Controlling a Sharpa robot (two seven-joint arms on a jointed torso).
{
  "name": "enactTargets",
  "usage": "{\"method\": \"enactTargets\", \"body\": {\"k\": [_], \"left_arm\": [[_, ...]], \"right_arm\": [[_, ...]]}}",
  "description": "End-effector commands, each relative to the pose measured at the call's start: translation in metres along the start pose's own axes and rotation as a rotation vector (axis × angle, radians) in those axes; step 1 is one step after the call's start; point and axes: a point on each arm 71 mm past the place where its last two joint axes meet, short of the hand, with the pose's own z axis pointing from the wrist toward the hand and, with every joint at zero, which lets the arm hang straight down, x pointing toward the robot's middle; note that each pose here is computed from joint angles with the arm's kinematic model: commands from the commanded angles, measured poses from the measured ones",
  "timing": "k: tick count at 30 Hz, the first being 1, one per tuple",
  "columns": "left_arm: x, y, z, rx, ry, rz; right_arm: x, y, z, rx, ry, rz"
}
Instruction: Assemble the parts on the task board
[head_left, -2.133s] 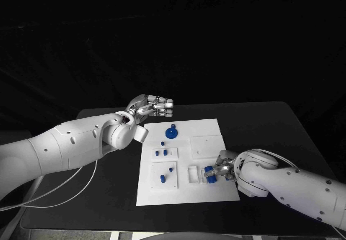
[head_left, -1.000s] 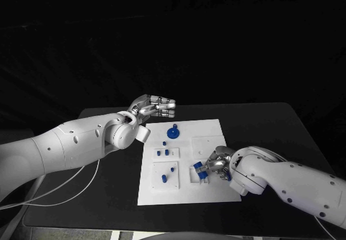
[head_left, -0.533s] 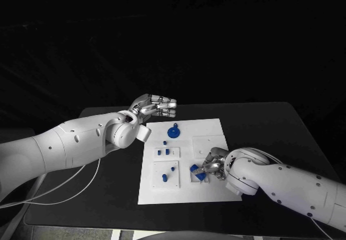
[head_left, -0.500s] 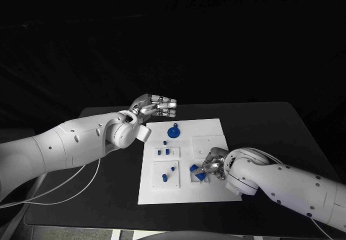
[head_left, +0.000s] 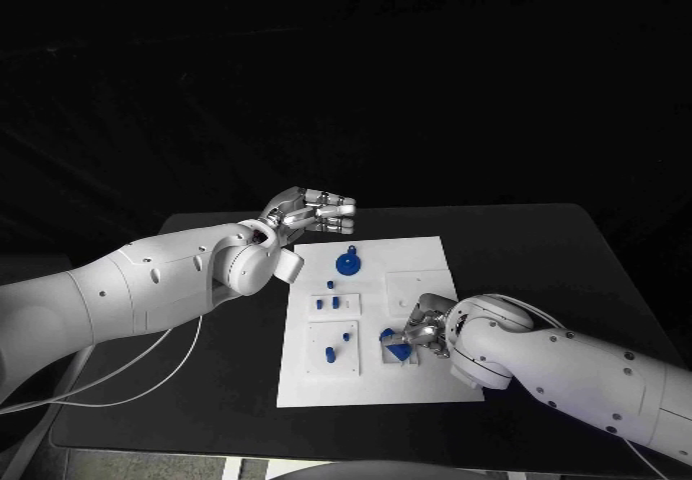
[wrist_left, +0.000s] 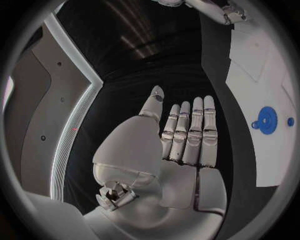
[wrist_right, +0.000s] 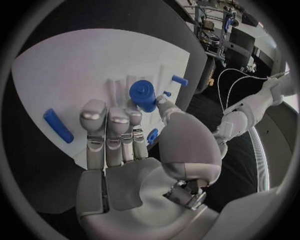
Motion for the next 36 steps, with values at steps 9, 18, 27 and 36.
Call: {"method": "enactTargets", "body": {"k": [9, 18, 27, 36], "left_arm": [[0.0024, -0.0010, 0.0003, 0.008, 0.020, -0.009], [0.0021, -0.0009, 0.0001, 0.006, 0.020, -0.009], [0.0013, -0.0007, -0.0002, 0.004, 0.018, -0.009], [0.0004, -0.0003, -0.0006, 0.000, 0.015, -0.007]], "right_arm": [[0.005, 0.000, 0.000, -0.001, 0.006, -0.064], [0.005, 0.002, -0.004, -0.018, 0.001, -0.074], [0.003, -0.004, -0.009, -0.018, -0.013, -0.091], [0.001, -0.011, -0.015, -0.014, 0.007, -0.103]]}}
